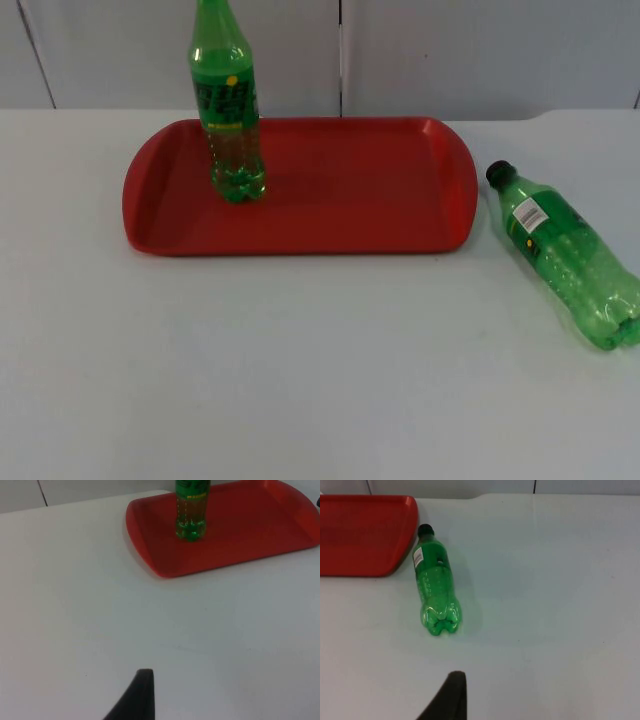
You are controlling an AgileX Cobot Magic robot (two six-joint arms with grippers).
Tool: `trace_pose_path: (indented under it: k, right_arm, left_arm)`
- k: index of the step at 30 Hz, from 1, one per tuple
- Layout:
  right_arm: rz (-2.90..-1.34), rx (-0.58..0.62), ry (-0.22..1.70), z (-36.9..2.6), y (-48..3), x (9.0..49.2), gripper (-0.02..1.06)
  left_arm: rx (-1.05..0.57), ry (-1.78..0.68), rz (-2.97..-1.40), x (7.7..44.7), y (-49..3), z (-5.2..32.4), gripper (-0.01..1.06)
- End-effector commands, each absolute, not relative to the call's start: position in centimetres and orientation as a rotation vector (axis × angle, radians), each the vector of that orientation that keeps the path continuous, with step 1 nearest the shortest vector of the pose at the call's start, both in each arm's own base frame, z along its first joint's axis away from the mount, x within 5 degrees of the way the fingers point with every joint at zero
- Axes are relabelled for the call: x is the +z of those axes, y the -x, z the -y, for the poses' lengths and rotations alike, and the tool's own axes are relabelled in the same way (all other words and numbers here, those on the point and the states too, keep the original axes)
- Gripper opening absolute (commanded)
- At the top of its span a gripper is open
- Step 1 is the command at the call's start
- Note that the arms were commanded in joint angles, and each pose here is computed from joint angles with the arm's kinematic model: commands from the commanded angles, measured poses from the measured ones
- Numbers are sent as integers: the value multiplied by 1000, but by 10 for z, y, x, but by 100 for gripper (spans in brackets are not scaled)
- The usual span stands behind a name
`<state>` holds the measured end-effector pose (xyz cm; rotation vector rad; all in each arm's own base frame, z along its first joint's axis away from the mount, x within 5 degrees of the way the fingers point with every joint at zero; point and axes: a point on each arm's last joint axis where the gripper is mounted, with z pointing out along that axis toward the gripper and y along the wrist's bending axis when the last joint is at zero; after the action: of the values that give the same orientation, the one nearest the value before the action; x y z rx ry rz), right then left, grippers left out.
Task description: Place the bottle upright on the tray.
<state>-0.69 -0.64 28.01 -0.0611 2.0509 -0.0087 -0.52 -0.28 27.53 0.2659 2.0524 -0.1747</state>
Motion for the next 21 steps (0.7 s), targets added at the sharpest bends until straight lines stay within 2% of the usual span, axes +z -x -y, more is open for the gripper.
trace_pose_path:
  k: [1, 13, 21]
  right_arm:
    - [-2044, -11, 52, 6, 7, 280, 102]
    - [-2098, -1, 58, 4, -9, 293, 102]
    - [-2205, 7, 68, -2, -63, 329, 102]
  left_arm:
    - [-169, -260, -2051, 274, 5, 2, 105]
    - [-169, -260, -2051, 274, 5, 2, 105]
    - [-169, -260, -2051, 274, 5, 2, 105]
